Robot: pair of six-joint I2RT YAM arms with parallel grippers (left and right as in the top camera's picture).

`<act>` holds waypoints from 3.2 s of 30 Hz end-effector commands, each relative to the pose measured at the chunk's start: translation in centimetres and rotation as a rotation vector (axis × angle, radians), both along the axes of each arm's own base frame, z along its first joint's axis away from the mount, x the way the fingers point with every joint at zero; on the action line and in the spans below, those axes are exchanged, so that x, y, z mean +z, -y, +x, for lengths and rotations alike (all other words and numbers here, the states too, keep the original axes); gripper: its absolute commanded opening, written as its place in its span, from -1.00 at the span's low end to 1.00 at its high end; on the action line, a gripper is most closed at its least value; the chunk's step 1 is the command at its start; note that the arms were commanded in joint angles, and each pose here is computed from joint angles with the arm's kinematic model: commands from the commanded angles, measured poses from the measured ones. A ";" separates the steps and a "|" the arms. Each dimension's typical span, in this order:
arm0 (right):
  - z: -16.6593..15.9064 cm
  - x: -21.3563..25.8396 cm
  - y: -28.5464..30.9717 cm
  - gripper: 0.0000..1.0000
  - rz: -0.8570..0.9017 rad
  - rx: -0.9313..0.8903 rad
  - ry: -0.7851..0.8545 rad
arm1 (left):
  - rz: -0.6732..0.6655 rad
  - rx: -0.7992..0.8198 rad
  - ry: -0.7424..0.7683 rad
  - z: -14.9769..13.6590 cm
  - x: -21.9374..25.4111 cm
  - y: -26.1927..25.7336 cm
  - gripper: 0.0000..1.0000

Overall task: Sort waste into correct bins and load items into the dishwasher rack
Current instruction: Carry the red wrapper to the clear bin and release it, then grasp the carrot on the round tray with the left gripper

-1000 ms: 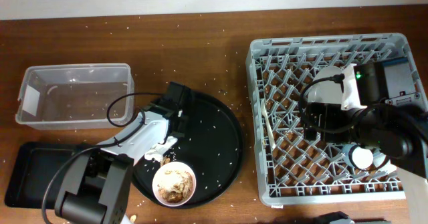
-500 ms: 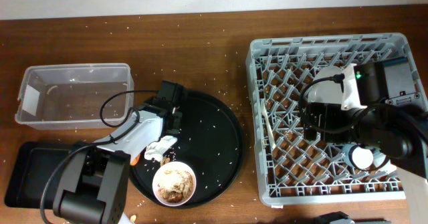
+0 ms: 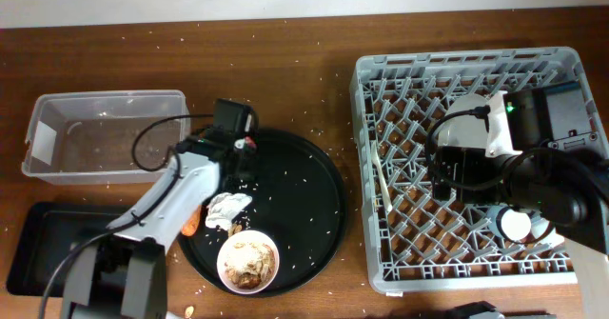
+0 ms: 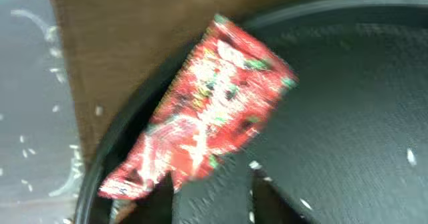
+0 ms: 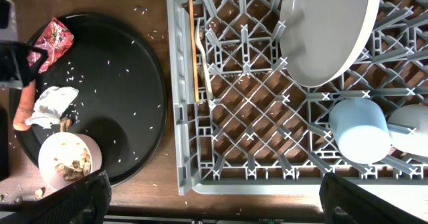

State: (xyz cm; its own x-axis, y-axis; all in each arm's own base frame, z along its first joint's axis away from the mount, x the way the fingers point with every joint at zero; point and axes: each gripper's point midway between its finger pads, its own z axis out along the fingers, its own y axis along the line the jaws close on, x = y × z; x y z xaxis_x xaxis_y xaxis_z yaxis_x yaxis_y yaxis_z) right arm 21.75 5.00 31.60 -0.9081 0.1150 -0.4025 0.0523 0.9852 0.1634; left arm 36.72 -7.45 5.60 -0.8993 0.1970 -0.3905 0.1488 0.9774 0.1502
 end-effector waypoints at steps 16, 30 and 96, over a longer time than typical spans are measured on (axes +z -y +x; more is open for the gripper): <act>0.0 0.1 0.1 0.97 -0.002 -0.007 0.003 | -0.201 0.019 -0.201 -0.5 -6.9 0.0 -1.00; 0.0 0.1 0.1 0.98 -0.001 -0.007 0.003 | -0.097 -0.105 -0.011 2.9 -4.0 3.8 0.13; 0.2 0.0 -0.1 0.97 0.007 -0.002 -0.002 | -0.257 0.116 -0.200 -4.2 8.9 -1.7 0.32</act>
State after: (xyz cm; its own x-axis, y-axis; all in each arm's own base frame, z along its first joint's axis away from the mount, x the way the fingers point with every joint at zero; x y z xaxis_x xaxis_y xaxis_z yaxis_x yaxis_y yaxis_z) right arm 21.88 5.02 31.55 -0.9086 0.1146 -0.4016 0.0522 0.9852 0.1630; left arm 35.56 -2.78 16.28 -0.9361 0.0571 -0.3470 0.0828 0.9948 -0.0599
